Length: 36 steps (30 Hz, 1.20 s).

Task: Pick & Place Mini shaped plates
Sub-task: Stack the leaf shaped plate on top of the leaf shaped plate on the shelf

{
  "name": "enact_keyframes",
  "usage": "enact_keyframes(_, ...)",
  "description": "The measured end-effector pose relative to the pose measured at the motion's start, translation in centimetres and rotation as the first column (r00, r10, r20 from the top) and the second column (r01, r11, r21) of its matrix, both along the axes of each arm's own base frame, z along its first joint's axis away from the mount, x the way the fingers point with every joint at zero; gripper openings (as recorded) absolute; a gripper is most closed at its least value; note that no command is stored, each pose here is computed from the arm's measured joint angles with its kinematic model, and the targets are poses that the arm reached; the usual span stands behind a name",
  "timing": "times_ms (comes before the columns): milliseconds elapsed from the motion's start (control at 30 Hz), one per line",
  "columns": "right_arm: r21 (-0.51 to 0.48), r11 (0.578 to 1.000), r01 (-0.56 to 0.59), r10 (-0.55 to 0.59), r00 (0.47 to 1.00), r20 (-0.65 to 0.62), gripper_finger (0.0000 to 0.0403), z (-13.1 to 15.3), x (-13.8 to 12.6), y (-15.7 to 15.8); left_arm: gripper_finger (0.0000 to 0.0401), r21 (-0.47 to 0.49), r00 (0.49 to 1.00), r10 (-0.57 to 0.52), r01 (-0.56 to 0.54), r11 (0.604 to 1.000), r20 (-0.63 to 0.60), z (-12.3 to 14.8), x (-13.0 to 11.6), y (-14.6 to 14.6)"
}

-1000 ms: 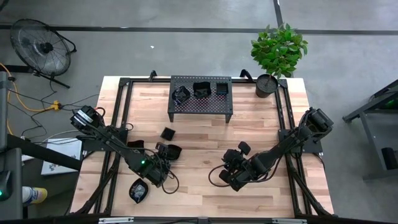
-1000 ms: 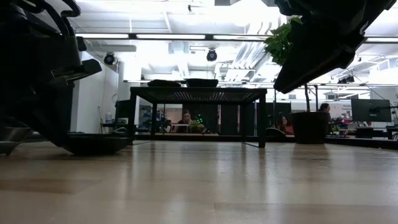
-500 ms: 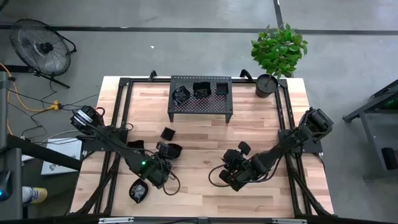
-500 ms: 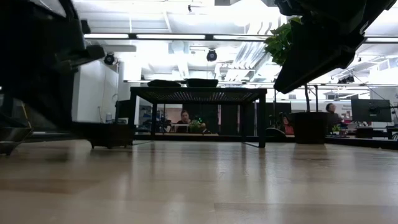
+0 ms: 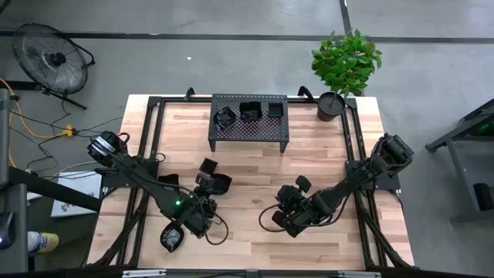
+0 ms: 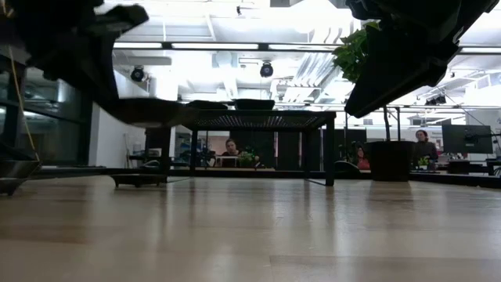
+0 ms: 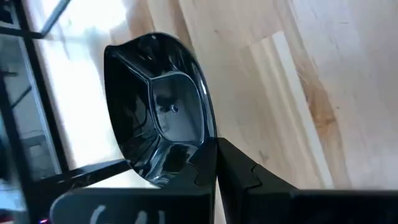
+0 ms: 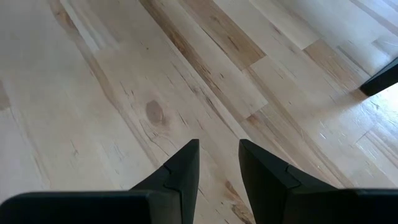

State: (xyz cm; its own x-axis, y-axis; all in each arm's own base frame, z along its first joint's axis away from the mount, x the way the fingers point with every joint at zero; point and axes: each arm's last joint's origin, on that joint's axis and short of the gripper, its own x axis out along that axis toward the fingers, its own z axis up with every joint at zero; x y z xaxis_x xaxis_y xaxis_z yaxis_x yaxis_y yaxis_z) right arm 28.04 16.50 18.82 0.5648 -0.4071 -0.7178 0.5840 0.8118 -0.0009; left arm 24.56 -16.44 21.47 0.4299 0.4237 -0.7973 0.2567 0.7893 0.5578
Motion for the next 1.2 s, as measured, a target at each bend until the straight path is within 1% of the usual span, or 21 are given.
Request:
enact_keyframes(67,0.000,1.000,0.000,0.000,1.000,0.000,0.0108,0.0,0.0,0.0,0.0000,0.025,1.000,-0.018,0.019,0.999,-0.020,0.6,0.0,0.0)
enact_keyframes(200,-0.006,1.000,-0.009,0.009,1.000,-0.003,0.0108,0.0,0.0,0.0,0.0000,0.111,0.995,-0.068,0.076,0.991,-0.078,1.5,-0.3,0.4)
enact_keyframes(333,-0.006,1.000,-0.013,0.013,1.000,-0.001,0.0108,0.0,0.1,0.0,0.0000,0.173,0.991,-0.110,0.123,0.977,-0.081,2.6,-0.8,0.9)
enact_keyframes(467,-0.005,1.000,-0.013,0.013,1.000,0.001,0.0108,0.0,0.1,0.0,0.0000,0.226,0.990,-0.131,0.138,0.964,-0.047,4.3,-1.2,2.0)
enact_keyframes(633,-0.004,1.000,-0.014,0.014,1.000,0.004,0.0108,0.0,0.1,0.1,0.0000,0.237,0.995,-0.102,0.104,0.966,-0.023,7.0,-1.8,5.3)
enact_keyframes(800,-0.010,1.000,-0.020,0.020,1.000,0.002,0.0108,0.0,0.1,0.1,0.0000,0.239,0.997,-0.073,0.073,0.968,-0.010,9.6,-2.5,9.6)
enact_keyframes(900,-0.020,0.999,-0.030,0.030,1.000,-0.003,0.0108,0.1,0.1,0.1,0.0000,0.196,0.996,-0.093,0.089,0.976,0.007,11.0,-2.9,12.0)
enact_keyframes(933,-0.020,0.999,-0.030,0.030,1.000,-0.003,0.0108,0.1,0.1,0.1,0.0000,0.164,0.993,-0.120,0.115,0.980,0.019,11.5,-3.0,12.7)
enact_keyframes(1000,-0.021,0.999,-0.031,0.031,1.000,-0.004,0.0108,0.1,0.1,0.1,0.0000,0.075,0.977,-0.204,0.199,0.977,0.063,12.5,-3.2,14.2)
enact_keyframes(1067,-0.028,0.999,-0.040,0.040,0.999,-0.009,0.0108,0.1,0.1,0.1,0.0000,0.018,0.947,-0.295,0.296,0.955,0.124,13.4,-3.4,15.6)
enact_keyframes(1100,-0.030,0.999,-0.042,0.042,0.999,-0.011,0.0108,0.1,0.1,0.1,0.0000,0.015,0.926,-0.352,0.353,0.936,0.139,13.8,-3.6,16.3)
enact_keyframes(1133,-0.031,0.999,-0.044,0.043,0.999,-0.011,0.0108,0.1,0.1,0.1,0.0000,0.031,0.897,-0.420,0.419,0.907,0.136,14.1,-3.8,17.0)
enact_keyframes(1200,-0.031,0.999,-0.044,0.043,0.999,-0.012,0.0108,0.1,0.1,0.1,0.0000,0.115,0.844,-0.533,0.524,0.844,0.063,14.3,-4.2,18.1)
